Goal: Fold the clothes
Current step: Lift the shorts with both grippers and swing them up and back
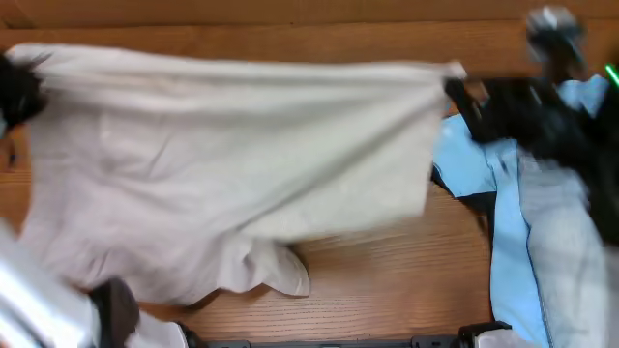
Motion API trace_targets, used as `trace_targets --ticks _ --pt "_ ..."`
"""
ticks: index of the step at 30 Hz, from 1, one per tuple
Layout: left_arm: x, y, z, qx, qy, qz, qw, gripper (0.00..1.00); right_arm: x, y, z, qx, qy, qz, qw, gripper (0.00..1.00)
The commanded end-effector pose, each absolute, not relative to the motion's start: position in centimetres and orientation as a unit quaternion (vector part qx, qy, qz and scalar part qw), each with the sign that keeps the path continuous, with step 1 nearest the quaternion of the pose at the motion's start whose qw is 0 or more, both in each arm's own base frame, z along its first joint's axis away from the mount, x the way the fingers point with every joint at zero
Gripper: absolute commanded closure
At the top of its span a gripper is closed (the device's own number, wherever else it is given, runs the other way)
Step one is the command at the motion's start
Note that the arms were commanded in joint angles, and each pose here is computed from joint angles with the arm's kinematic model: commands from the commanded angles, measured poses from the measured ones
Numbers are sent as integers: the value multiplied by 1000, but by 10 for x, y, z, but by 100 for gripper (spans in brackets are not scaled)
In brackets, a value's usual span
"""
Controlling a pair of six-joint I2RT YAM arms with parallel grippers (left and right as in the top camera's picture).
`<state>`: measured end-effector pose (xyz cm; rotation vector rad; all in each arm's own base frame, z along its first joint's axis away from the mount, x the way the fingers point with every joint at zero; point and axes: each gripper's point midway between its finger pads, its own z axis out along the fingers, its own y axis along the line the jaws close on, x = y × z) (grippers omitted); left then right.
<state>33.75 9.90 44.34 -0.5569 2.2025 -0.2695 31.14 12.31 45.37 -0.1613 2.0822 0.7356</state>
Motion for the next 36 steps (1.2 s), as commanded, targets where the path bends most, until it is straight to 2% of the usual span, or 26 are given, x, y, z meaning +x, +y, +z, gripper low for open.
trace_targets --ticks 1,5,9,11,13,17,22,24,30,34,36 --pt "402 81 433 -142 875 -182 427 96 384 118 436 -43 840 286 459 96" --pt "443 84 505 -133 792 -210 558 96 419 130 511 -69 757 330 560 96" --pt "419 77 609 -96 684 -246 680 96 399 114 594 -69 684 320 652 94" --pt "399 72 631 -84 665 -242 702 96 386 105 614 -67 671 304 673 93" --pt "391 69 621 -81 683 -225 690 96 379 102 613 -74 680 290 670 93" --pt "398 76 540 -139 778 -183 584 93 388 104 559 -76 748 269 601 92" --pt "405 97 430 -197 878 -102 424 90 417 111 437 -65 862 254 434 92" --pt "406 97 392 -193 908 -99 359 89 423 117 384 -60 899 251 353 96" --pt "416 83 309 -179 948 -139 224 88 412 128 240 -42 965 226 123 96" --pt "406 79 273 -175 961 -145 160 96 390 126 188 -26 978 203 25 96" --pt "394 79 257 -174 967 -136 128 96 376 122 171 -22 983 184 -10 96"
